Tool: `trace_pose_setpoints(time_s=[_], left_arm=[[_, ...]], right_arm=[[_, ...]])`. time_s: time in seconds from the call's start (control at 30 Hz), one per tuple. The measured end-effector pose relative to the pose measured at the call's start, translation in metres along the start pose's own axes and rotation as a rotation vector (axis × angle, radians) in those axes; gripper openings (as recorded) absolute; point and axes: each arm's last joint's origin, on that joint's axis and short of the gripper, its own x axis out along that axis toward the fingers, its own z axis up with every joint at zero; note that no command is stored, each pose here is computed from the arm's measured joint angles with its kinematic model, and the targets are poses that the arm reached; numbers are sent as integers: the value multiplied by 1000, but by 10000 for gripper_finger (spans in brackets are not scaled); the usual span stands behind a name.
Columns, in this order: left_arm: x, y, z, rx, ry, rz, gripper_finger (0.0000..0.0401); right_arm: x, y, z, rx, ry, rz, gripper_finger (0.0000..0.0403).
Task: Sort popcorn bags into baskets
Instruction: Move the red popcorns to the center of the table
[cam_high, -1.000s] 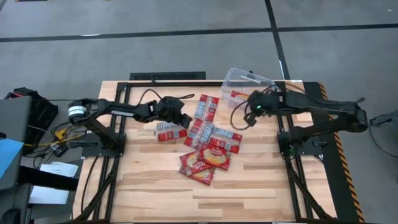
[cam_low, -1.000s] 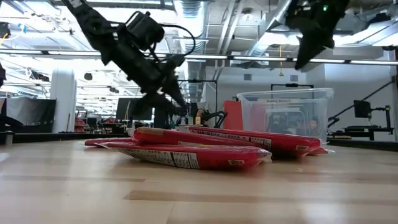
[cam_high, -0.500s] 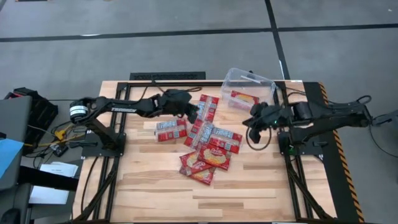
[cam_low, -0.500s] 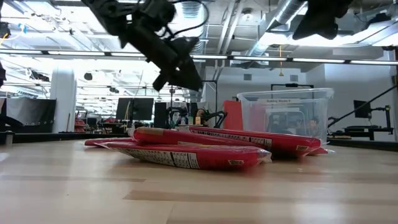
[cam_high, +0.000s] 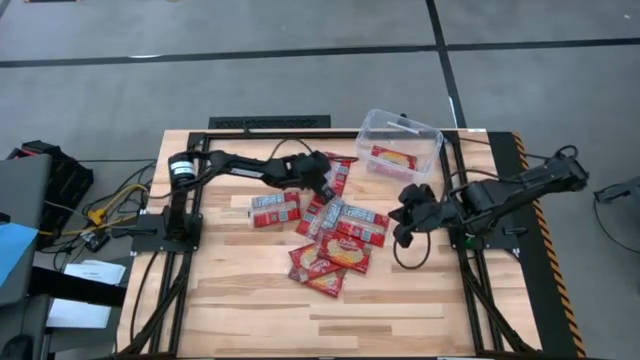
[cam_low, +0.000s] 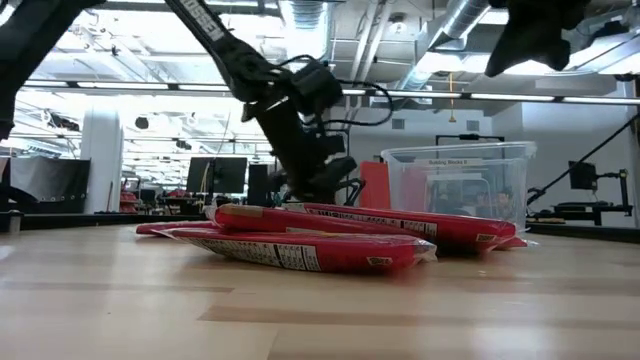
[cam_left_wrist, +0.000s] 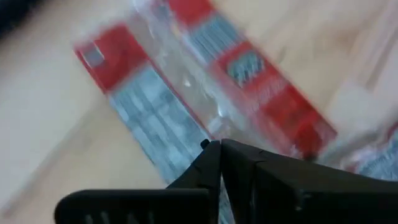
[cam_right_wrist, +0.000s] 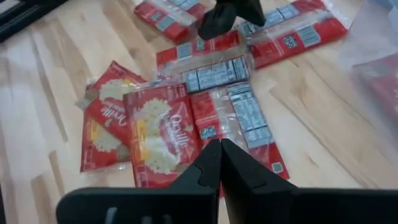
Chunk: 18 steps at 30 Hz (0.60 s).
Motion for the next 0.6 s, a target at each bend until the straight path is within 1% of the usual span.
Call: trace_pose_setpoints(time_s=[0.07, 0.13, 0.23, 0.3, 0.4, 0.43, 0.5, 0.6], left_arm=[[8, -8, -8, 10, 51, -30, 1], [12, -20, -11, 4, 63, -147, 0], [19, -43, -23, -5, 107, -326, 0], [23, -60, -35, -26, 170, -443, 0], [20, -87, -51, -37, 259, -610, 0], [17, -96, -55, -24, 276, -643, 0], [9, -110, -61, 6, 279, -671, 0], [-4, -119, -54, 23, 237, -641, 0]], right_arm=[[-1, 4, -2, 8, -14, 6, 30], [-1, 6, -5, 0, -8, 3, 24], [0, 11, -8, 0, -7, 14, 16], [0, 14, -12, -15, 2, 21, 14], [2, 18, -16, -21, 20, 20, 22], [2, 19, -18, -20, 27, 15, 27], [7, 20, -22, -23, 53, -16, 38], [18, 20, -31, -60, 128, -100, 60]])
